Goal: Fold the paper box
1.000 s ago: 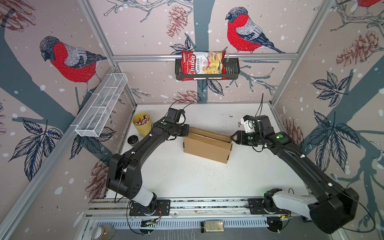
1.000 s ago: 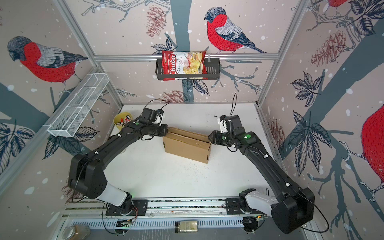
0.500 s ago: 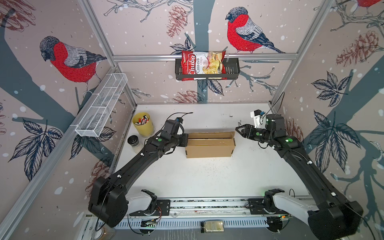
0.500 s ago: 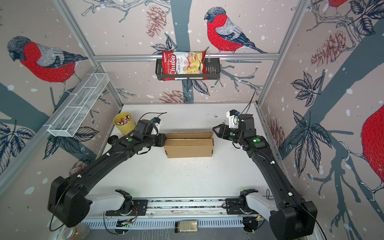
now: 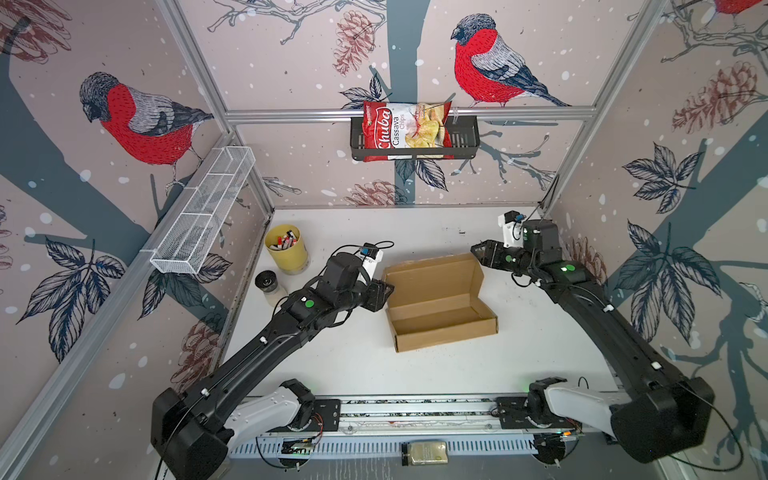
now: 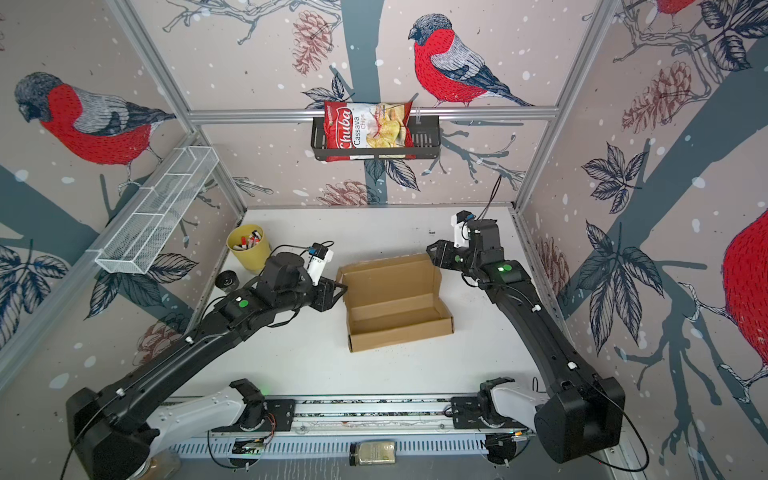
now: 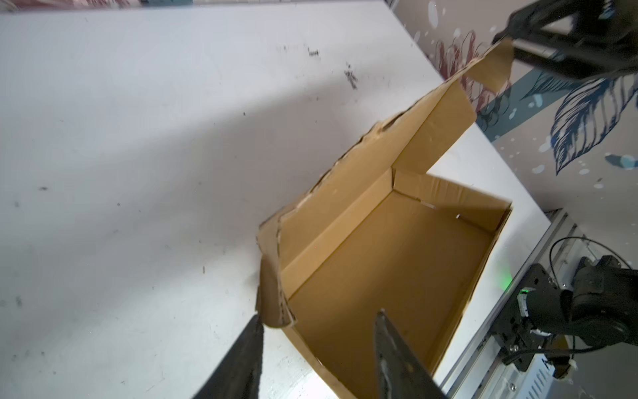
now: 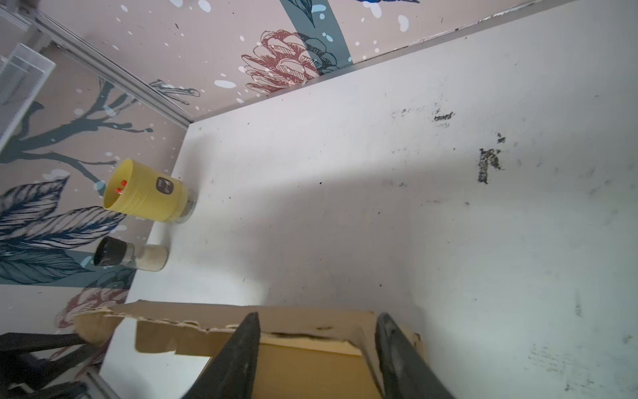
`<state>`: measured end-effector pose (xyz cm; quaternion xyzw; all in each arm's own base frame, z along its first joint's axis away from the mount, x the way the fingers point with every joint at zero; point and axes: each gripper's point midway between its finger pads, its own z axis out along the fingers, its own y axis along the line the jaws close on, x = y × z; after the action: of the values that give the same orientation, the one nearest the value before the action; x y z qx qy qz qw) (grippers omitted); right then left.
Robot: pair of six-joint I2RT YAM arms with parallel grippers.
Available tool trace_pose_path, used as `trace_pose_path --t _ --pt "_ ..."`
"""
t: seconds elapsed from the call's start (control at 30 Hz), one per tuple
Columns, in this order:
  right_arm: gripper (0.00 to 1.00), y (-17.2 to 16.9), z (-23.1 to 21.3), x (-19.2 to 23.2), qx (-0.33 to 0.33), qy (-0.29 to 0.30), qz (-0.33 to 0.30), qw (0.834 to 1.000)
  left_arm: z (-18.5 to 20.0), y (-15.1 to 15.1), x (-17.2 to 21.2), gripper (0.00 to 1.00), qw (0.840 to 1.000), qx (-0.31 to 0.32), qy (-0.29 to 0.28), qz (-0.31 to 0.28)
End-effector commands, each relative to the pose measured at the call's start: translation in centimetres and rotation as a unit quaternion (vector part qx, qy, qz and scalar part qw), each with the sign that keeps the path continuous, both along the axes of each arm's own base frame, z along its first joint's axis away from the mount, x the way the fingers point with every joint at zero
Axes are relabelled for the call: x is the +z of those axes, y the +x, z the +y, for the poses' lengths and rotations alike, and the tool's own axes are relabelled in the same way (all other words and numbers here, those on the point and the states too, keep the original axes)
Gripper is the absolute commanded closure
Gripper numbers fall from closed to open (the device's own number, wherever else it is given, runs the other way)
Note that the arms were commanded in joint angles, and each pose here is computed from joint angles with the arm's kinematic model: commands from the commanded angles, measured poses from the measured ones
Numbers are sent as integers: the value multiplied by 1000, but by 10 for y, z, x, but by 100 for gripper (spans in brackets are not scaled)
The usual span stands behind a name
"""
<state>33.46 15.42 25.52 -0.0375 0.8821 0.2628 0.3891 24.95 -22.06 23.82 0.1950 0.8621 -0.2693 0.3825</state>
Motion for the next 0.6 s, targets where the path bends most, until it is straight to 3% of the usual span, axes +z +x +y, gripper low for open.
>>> trace_pose_path --t 0.0,0.17,0.2,0.23,0.27,0.33,0.43,0.5,0.57 --pt "43 12 -29 15 -64 -89 -54 992 7 4 33 47 998 25 -33 -54" --pt "40 5 -38 49 -102 -155 -127 974 19 5 78 42 987 56 -94 -114" --pt "36 3 -40 53 -110 -164 -135 971 22 6 83 40 986 61 -99 -120" --pt "8 2 -45 58 -123 -171 -145 967 29 10 86 39 983 84 -107 -119" --pt "0 1 -46 61 -132 -160 -152 966 35 13 87 37 981 99 -116 -119" --pt "0 1 -51 62 -153 -112 -150 970 42 20 90 28 976 109 -148 -116" --pt "1 -7 -18 52 -33 -24 -129 991 35 31 86 18 970 91 -211 -72" --pt "9 -7 -16 31 -26 14 -78 997 24 38 65 17 974 83 -207 -25" --pt "21 -8 -24 11 -46 12 -31 998 20 37 33 21 978 93 -183 37"
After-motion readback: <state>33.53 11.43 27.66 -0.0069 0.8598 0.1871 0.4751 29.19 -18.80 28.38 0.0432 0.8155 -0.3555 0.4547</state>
